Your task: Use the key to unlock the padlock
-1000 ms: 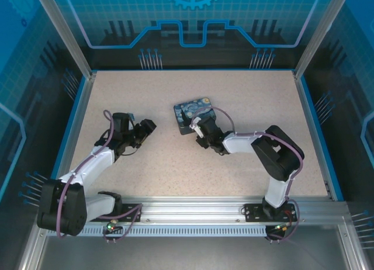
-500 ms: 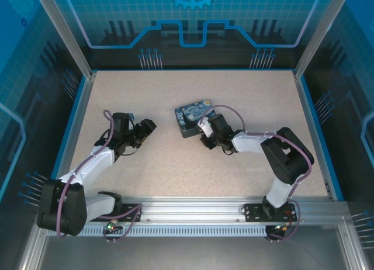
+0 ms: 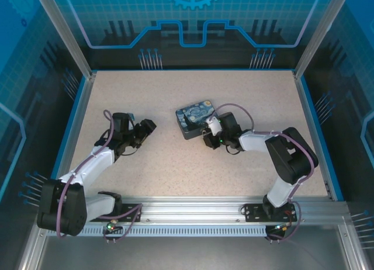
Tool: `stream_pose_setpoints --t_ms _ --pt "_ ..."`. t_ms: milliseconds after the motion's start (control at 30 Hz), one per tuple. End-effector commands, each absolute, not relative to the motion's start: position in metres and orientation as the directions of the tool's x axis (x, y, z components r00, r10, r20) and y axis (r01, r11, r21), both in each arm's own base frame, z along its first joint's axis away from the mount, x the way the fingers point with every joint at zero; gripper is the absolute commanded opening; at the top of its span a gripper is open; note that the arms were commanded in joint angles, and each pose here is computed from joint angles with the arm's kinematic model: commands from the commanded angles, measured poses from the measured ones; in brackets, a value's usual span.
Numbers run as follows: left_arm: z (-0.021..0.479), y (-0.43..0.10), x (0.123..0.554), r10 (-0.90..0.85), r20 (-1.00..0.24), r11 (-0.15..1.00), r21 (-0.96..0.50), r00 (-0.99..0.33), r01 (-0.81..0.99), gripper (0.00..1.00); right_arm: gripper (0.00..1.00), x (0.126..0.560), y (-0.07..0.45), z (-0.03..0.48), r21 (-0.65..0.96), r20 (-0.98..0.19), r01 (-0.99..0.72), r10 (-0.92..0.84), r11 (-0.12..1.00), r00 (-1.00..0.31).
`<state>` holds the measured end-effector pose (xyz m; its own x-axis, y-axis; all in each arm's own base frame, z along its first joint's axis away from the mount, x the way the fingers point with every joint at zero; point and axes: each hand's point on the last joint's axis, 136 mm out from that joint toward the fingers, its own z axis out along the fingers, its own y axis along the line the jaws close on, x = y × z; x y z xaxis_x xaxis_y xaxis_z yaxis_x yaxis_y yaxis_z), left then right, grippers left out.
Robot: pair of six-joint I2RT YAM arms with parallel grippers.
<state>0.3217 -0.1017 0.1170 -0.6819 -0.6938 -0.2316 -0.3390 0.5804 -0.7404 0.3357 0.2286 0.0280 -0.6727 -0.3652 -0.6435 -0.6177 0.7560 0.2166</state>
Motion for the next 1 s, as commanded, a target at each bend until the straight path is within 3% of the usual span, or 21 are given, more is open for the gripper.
stream_pose_setpoints --t_ms 0,767,967 --pt "0.127 -0.108 0.324 -0.675 -0.243 0.581 -0.757 -0.697 -0.299 0.74 0.11 0.33 0.236 0.043 0.363 -0.655 -0.623 -0.286 0.693 -0.7" --pt "0.13 -0.11 0.326 -0.675 -0.242 0.573 -0.767 -0.697 -0.288 0.74 0.16 0.339 0.232 0.041 0.632 -0.561 -0.51 -0.111 0.583 -0.821" --pt "0.131 -0.11 0.327 -0.673 -0.244 0.575 -0.766 -0.699 -0.286 0.74 0.22 0.342 0.236 0.04 0.683 -0.53 -0.486 -0.087 0.546 -0.843"
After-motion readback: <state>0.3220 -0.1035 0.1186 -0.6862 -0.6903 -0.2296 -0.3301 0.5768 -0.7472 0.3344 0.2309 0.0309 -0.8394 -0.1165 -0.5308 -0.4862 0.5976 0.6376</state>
